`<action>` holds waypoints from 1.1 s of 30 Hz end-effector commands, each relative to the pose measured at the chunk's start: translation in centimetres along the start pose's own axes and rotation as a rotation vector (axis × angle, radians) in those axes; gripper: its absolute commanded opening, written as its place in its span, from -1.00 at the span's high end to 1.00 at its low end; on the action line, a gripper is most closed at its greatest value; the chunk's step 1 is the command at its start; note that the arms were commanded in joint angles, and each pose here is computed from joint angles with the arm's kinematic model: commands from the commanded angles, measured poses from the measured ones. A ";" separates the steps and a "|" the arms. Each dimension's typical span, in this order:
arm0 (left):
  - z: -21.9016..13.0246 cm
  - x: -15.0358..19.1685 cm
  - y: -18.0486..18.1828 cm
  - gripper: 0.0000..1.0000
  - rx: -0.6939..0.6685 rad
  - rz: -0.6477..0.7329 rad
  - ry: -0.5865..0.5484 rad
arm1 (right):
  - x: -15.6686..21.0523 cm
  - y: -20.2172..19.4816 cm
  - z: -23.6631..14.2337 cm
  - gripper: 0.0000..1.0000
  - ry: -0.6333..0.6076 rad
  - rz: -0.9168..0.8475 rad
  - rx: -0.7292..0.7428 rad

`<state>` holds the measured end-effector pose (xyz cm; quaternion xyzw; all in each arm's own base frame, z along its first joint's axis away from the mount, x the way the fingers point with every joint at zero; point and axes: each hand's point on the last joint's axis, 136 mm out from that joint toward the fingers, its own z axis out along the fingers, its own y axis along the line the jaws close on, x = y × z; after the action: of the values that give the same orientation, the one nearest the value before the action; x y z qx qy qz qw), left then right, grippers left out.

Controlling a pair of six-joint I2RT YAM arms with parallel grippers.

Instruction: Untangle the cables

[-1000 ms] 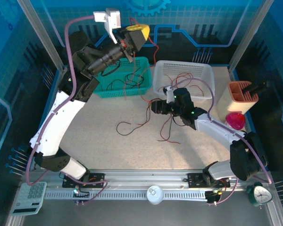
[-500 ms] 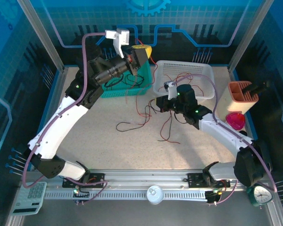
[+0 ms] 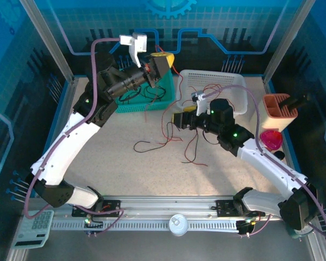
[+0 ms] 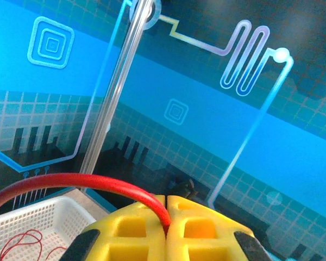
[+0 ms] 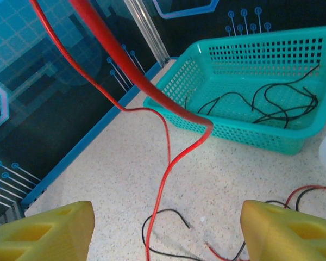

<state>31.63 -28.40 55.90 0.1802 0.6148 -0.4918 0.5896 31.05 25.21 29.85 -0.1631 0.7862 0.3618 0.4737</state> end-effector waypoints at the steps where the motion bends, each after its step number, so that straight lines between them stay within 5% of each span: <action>1: -1.2 -2.4 -3.0 1.00 0.077 -0.002 -0.047 | -3.3 0.7 0.8 -0.45 -0.067 -0.047 0.001; 6: -1.5 -2.6 -3.7 1.00 0.089 -0.003 -0.046 | -4.5 0.6 3.3 -0.33 -0.052 -0.068 -0.004; 15: -2.3 -0.2 -2.1 1.00 0.025 0.013 -0.007 | -5.2 0.6 2.5 0.99 -0.060 -0.084 -0.011; 28: -5.2 10.8 4.6 1.00 -0.171 0.071 0.153 | -8.2 4.5 -3.8 1.00 -0.156 -0.078 -0.108; 33: -6.1 10.7 4.7 1.00 -0.185 0.087 0.118 | -7.8 3.8 -3.6 1.00 -0.138 -0.064 -0.077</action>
<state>30.25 -26.17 39.35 0.1753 0.7281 -0.3995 0.5287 30.29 24.93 39.59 -0.1899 0.7206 0.3872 0.5429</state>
